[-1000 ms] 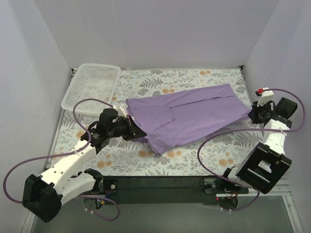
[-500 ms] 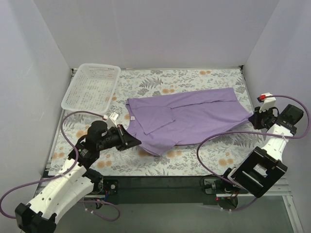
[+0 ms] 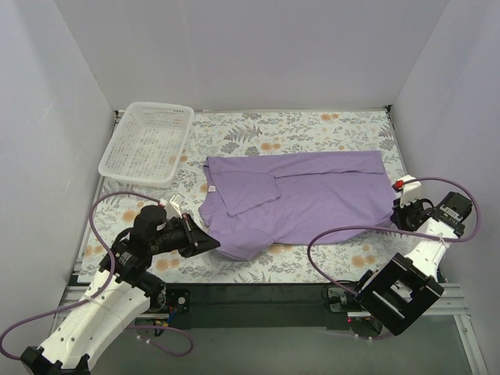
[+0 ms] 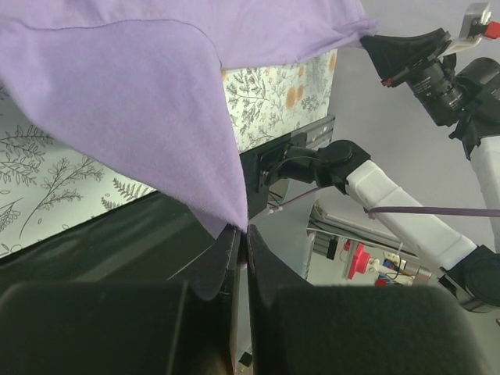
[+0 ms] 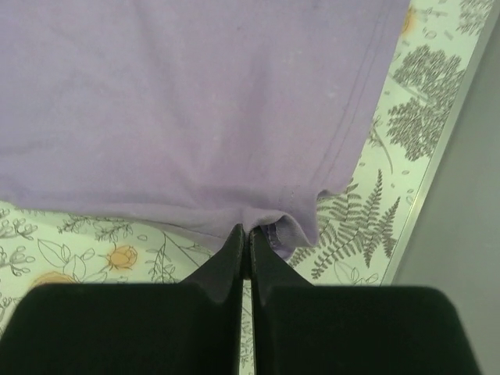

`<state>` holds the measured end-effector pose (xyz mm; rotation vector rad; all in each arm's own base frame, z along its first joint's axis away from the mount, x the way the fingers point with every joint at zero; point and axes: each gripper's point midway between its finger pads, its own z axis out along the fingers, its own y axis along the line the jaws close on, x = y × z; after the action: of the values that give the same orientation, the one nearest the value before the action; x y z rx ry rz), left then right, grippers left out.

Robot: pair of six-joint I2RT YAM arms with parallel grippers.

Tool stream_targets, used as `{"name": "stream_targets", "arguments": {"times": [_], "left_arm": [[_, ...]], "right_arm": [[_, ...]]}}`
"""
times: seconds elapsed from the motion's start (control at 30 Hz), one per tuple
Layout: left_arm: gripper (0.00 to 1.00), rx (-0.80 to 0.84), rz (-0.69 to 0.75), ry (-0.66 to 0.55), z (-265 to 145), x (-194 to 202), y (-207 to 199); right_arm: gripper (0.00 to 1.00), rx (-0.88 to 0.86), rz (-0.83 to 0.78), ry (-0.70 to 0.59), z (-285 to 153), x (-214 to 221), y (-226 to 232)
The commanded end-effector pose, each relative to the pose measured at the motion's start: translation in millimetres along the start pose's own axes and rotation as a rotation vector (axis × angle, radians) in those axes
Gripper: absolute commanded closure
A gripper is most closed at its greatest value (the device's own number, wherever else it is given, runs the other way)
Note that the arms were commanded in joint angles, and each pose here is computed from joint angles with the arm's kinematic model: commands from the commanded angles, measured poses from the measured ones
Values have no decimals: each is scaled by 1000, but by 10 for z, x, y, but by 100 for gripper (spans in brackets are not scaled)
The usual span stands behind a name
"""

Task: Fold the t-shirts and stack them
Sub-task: Fold the tshirt

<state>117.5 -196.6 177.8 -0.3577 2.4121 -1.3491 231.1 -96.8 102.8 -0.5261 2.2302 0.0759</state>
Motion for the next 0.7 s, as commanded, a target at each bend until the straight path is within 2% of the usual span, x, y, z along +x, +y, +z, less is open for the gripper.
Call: {"name": "stream_targets", "arguments": {"times": [0.0,0.03,0.07,0.27,0.43,0.57,0.67], "left_arm": [[100,-20,-38,35,-23,86,46],[100,-25,-45,43,-5,104,85],[100,-26,-48,48,2,114,98],[100,-42,-51,52,15,131,158],[100,-49,-46,65,37,140,179],[100,-55,-38,72,65,128,183],[100,-55,-38,76,82,128,193]], "right_arm": [[94,5,-44,86,-15,243,26],[92,11,-41,113,-25,315,22],[84,7,-33,131,-24,376,40],[56,61,-34,233,-195,632,-84],[50,70,-47,246,-284,684,-132],[50,-35,-38,213,-190,702,46],[46,-92,8,228,-107,812,114]]}}
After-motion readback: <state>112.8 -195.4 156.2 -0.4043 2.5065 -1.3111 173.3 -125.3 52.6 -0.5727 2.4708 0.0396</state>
